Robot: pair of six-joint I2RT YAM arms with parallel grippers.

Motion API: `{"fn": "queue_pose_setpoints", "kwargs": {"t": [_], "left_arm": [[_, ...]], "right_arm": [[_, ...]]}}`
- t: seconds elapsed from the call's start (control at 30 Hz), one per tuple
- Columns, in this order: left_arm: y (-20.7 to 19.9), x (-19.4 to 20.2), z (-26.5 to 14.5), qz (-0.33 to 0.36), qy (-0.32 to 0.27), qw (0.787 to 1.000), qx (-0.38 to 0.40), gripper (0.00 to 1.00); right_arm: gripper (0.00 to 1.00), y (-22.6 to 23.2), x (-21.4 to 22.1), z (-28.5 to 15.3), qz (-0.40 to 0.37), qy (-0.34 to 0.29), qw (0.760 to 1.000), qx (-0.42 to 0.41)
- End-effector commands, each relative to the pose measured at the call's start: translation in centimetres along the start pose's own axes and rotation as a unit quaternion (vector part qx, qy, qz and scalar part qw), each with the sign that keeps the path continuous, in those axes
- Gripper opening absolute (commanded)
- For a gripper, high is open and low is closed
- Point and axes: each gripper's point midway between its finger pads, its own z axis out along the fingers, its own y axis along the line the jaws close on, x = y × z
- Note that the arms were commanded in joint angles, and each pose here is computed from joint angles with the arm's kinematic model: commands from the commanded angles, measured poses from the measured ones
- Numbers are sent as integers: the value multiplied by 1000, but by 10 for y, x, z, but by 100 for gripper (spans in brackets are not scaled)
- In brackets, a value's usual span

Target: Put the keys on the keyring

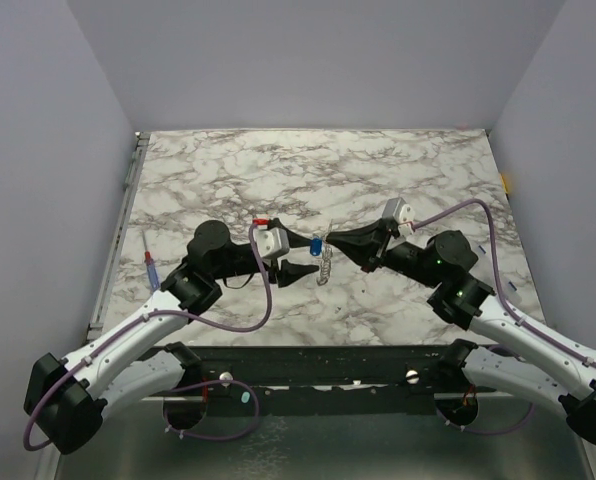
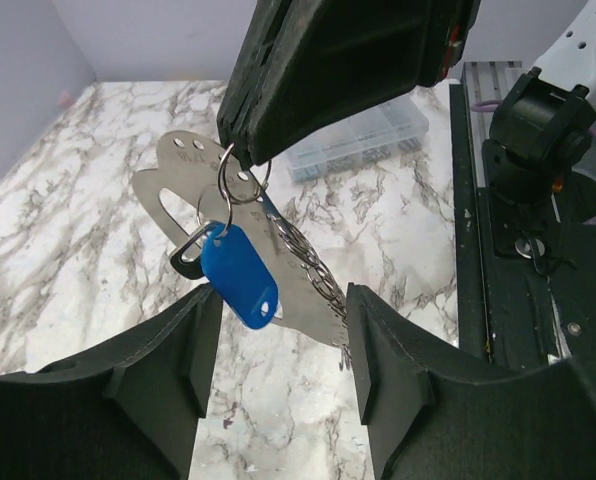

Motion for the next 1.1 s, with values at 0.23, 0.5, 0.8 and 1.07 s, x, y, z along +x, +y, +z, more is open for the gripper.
{"fn": "queue_pose_setpoints", "kwargs": {"t": [0.23,0.5,0.8,1.07], "left_arm": [[0,-30,-17,57,-32,998,6,48],[-9,-39,-15,42,-53,997,47,45],[-26,-38,-10,5,-56,992,114,40],[-23,-37,-7,-1,-59,993,107,13]], "right_arm": [[1,30,-5,-3,-17,-4,996,-87],[1,38,-2,-2,-12,3,993,-115],[1,38,2,1,-9,7,993,-117],[1,39,3,1,-9,8,993,-121]]}}
